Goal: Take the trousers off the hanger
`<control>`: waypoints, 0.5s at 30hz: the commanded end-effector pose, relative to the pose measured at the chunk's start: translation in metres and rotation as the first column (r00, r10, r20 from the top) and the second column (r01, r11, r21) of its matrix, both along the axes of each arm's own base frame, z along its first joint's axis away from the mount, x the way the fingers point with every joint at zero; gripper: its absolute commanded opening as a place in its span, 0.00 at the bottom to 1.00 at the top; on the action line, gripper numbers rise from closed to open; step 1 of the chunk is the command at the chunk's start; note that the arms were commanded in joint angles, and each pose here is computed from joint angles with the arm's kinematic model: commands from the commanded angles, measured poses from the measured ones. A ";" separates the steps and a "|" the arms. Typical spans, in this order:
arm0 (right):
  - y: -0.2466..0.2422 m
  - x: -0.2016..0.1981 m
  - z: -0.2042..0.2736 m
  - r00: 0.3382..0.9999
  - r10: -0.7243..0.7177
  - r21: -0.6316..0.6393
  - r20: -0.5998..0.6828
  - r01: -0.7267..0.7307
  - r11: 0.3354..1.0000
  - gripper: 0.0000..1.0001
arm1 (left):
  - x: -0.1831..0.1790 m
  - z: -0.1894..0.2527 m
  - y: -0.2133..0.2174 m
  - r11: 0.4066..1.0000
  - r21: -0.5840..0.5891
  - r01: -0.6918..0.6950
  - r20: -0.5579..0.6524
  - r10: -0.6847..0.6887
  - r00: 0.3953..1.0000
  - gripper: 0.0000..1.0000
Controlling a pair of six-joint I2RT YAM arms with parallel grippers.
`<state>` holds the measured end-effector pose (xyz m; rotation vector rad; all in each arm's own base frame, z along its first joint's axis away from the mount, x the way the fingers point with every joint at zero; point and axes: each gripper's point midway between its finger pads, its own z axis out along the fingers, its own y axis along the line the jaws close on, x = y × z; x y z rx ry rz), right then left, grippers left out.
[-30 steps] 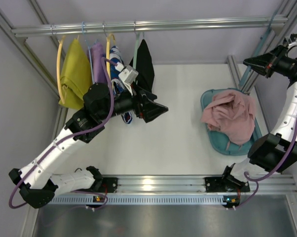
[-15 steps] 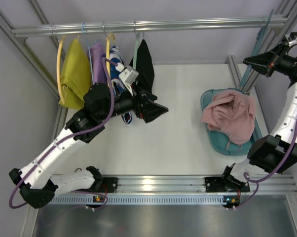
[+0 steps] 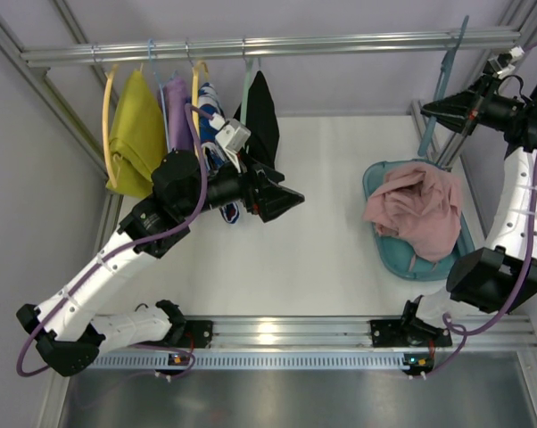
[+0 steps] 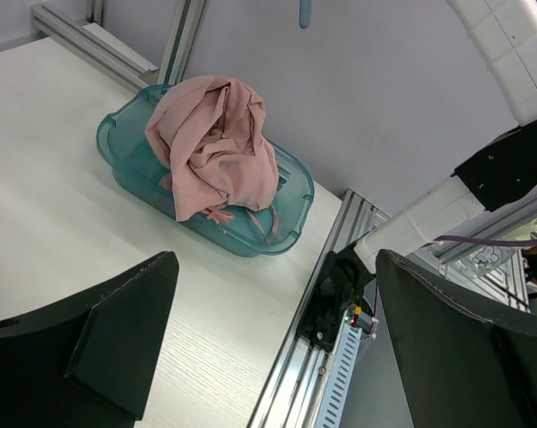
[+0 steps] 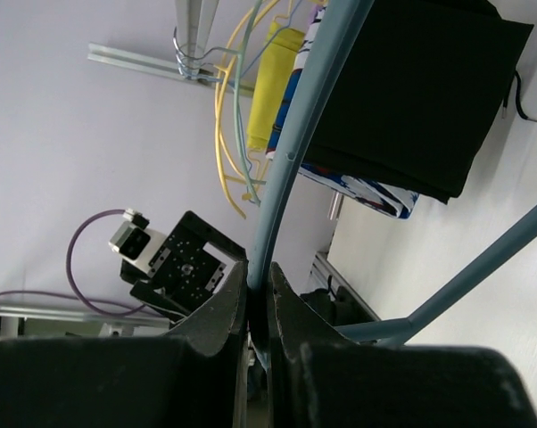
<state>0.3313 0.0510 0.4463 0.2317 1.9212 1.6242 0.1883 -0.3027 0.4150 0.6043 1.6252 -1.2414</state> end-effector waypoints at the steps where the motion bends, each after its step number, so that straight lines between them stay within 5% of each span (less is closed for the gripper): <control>1: -0.001 0.008 0.009 1.000 0.008 -0.001 0.027 -0.008 1.000 0.00 | -0.002 0.014 0.003 0.999 -0.046 0.008 0.033 -0.007 0.999 0.98; 15: -0.001 0.010 0.007 1.000 0.014 0.014 -0.014 -0.013 1.000 0.00 | -0.001 0.005 0.005 0.999 -0.044 0.000 0.000 0.000 1.000 0.99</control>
